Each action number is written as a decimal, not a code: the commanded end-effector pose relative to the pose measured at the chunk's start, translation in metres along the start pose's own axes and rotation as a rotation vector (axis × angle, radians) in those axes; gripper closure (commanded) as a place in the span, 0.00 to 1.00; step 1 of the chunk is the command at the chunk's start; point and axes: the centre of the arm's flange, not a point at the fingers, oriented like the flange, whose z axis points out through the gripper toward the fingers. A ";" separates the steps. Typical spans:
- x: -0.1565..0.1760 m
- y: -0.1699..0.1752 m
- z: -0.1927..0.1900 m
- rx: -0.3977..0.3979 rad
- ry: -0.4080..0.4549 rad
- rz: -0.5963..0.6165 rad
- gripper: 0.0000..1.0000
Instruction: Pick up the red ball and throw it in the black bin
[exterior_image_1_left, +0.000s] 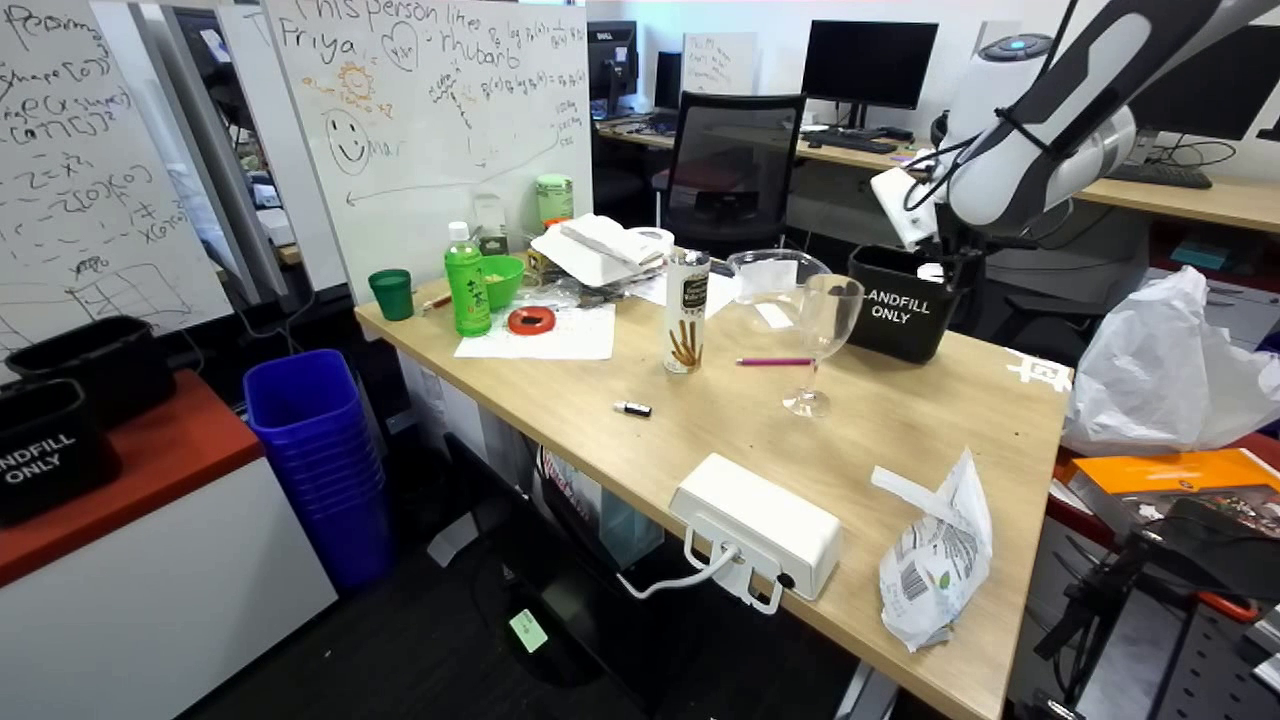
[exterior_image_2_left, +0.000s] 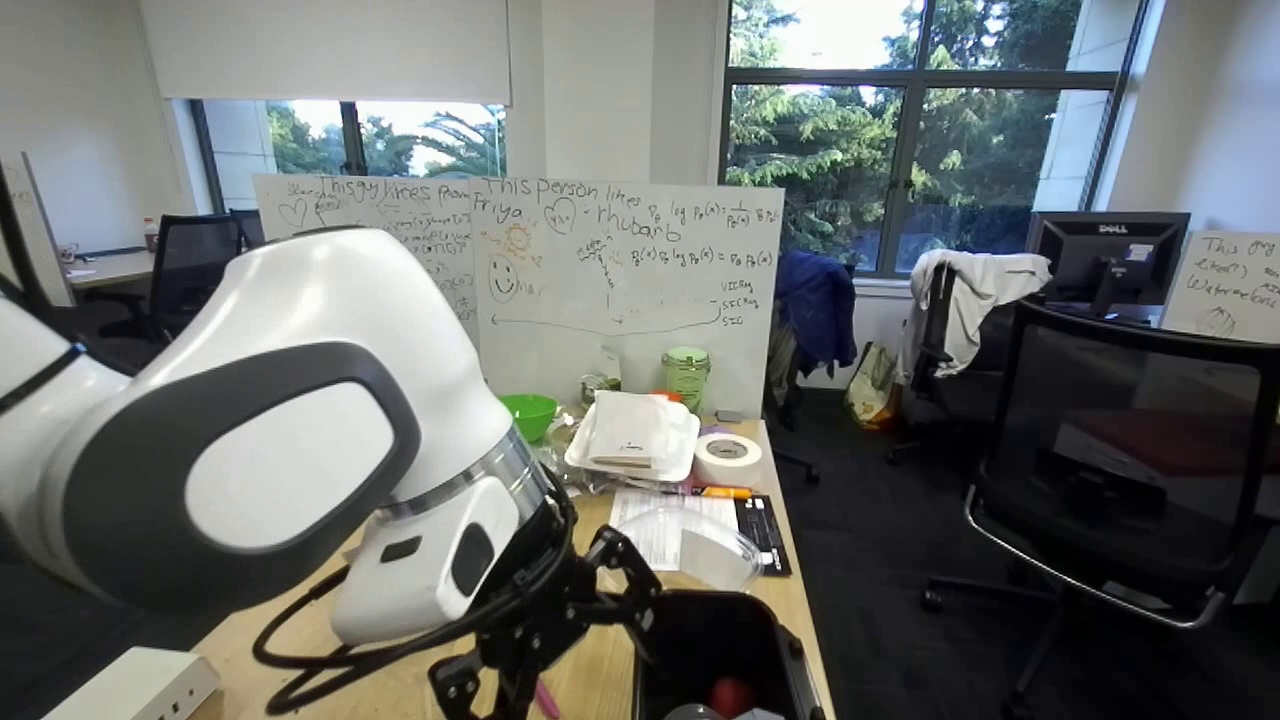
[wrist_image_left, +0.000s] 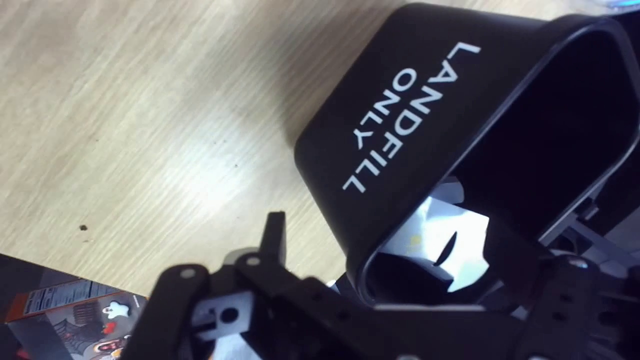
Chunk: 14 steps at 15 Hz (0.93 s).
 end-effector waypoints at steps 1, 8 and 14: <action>0.013 0.015 -0.002 -0.063 -0.116 -0.141 0.00; 0.004 0.043 0.018 -0.165 -0.177 -0.451 0.00; -0.001 0.047 0.013 -0.138 -0.158 -0.405 0.00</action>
